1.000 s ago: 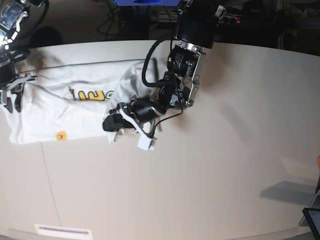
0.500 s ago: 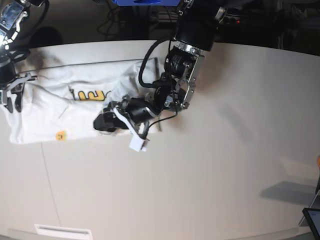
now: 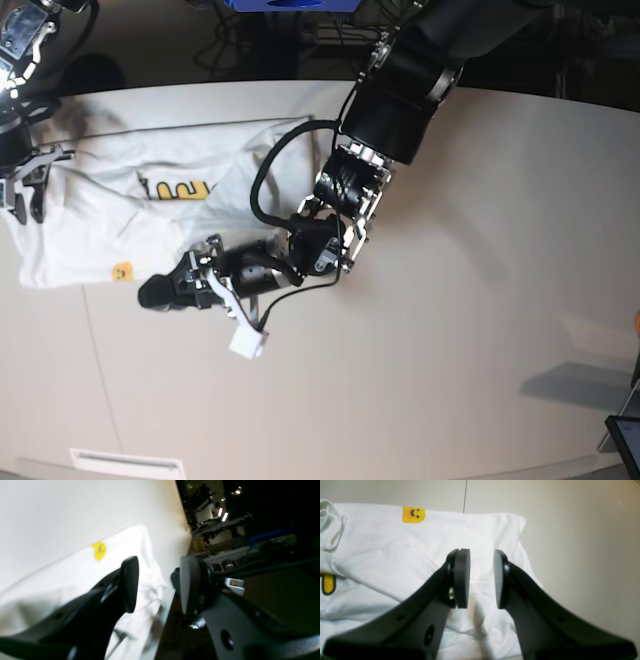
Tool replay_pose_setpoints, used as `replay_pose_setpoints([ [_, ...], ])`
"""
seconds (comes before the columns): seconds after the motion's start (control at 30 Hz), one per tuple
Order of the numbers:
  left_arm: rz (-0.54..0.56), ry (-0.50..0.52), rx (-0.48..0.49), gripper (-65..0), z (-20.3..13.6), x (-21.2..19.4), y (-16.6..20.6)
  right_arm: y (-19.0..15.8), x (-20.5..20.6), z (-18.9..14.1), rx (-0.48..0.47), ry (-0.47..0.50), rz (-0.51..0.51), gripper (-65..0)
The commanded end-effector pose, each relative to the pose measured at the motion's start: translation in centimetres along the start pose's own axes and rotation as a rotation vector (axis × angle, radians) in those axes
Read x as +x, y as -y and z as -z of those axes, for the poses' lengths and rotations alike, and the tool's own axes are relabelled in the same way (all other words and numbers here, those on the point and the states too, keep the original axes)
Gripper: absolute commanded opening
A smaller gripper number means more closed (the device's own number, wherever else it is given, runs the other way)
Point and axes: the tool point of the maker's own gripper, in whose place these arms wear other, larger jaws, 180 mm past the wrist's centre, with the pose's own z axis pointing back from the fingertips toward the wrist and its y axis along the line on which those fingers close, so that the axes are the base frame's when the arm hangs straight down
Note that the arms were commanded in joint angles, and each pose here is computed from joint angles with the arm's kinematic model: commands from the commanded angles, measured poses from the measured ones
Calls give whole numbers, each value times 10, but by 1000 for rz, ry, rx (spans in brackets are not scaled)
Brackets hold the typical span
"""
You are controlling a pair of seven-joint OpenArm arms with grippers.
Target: Fold the T-shirt properly
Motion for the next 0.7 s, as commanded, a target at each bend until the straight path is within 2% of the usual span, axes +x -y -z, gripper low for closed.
replay_pose_setpoints([
  [0.0,71,52,-108,-386,8,31,41,6,13,-2,-9,47,-11,-489],
  [0.1,186,84,-165,-393,6,52,79,-4,11,0,18,41,-16,-489],
  [0.17,264,98,-113,-450,-1,59,87,-13,4,-2,45,19,-24,-490],
  [0.27,341,106,97,-638,-26,62,55,-28,6,-3,90,22,-44,-490],
  [0.43,440,66,443,-650,-96,48,-22,-43,42,-8,122,103,-118,-492],
  [0.53,463,73,691,-650,-155,45,-67,-65,63,-17,170,151,-174,-492],
  [0.6,526,81,810,-650,-193,47,-79,-91,68,-25,239,164,-200,-493],
  [0.67,563,102,883,-650,-218,49,-81,-116,65,-29,311,161,-201,-503],
])
